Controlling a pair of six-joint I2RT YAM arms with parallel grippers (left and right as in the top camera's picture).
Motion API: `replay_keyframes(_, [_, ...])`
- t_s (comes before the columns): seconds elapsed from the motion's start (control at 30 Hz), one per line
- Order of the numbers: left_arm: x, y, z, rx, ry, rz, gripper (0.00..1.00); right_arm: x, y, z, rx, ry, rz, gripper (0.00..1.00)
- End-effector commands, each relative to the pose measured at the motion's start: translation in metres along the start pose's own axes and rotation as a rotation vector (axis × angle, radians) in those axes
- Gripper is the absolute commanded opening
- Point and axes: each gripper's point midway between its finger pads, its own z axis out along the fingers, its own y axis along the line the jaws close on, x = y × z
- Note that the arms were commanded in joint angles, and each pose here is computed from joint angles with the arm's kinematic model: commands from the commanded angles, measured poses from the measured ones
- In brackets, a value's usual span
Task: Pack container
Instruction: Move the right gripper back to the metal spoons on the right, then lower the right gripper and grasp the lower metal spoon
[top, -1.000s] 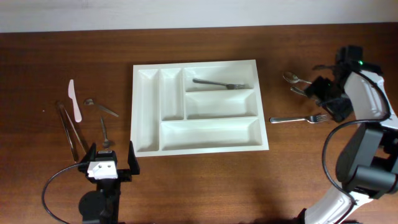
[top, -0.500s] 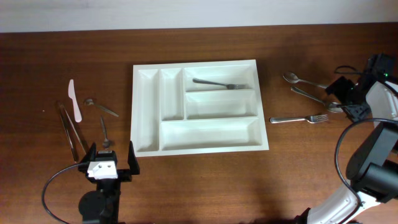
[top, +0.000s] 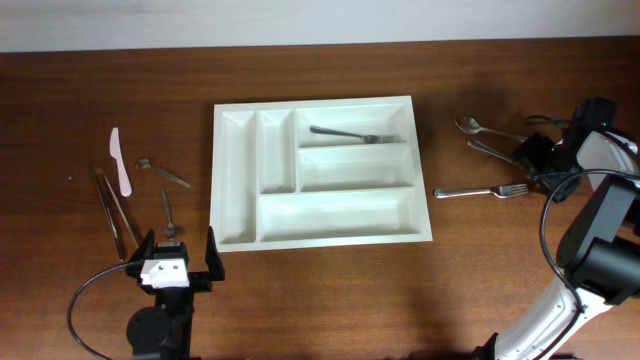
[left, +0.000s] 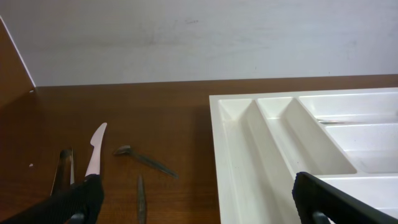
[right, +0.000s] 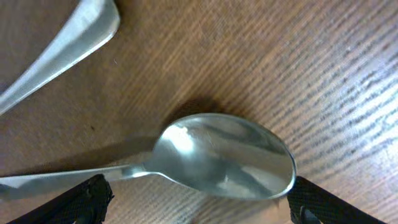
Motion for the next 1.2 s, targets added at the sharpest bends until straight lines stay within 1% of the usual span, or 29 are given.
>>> replay_keyframes(0.0, [0.002,0.001,0.0,-0.004,0.001,0.014,0.99,-0.001,-0.004,0.006,0.006,-0.003,-0.003,0.92])
replay_keyframes(0.13, [0.002,0.001,0.0,-0.004,0.001,0.015,0.99,0.004,-0.008,0.017,0.018,0.02,-0.001,0.9])
replay_keyframes(0.3, [0.002,0.001,0.0,-0.004,0.001,0.015,0.99,0.024,-0.02,0.037,0.061,0.106,0.018,0.87])
replay_keyframes(0.4, [0.002,0.001,0.0,-0.004,0.001,0.014,0.99,0.036,-0.028,0.049,0.089,0.154,0.029,0.8])
replay_keyframes(0.53, [0.002,0.001,0.0,-0.004,0.001,0.015,0.99,0.04,-0.03,0.052,0.095,0.171,0.037,0.68])
replay_keyframes(0.67, [0.002,0.001,0.0,-0.004,0.001,0.015,0.99,0.044,-0.028,0.051,0.081,0.188,0.04,0.63])
replay_keyframes(0.77, [0.002,0.001,0.0,-0.004,0.001,0.015,0.99,0.044,-0.028,0.051,0.083,0.189,0.04,0.61])
replay_keyframes(0.83, [0.002,0.001,0.0,-0.004,0.001,0.014,0.99,0.041,-0.027,0.052,0.076,0.176,0.035,0.61])
replay_keyframes(0.9, [0.002,0.001,0.0,-0.004,0.001,0.014,0.99,0.036,-0.025,0.053,0.065,0.157,0.033,0.57])
replay_keyframes(1.07, [0.002,0.001,0.0,-0.004,0.001,0.015,0.99,0.025,-0.02,0.055,0.039,0.114,0.004,0.43])
replay_keyframes(1.13, [0.002,0.001,0.0,-0.004,0.001,0.014,0.99,0.022,-0.018,0.055,0.034,0.104,-0.005,0.4])
replay_keyframes(1.17, [0.002,0.001,0.0,-0.004,0.001,0.015,0.99,0.022,-0.018,0.055,0.033,0.103,-0.005,0.36])
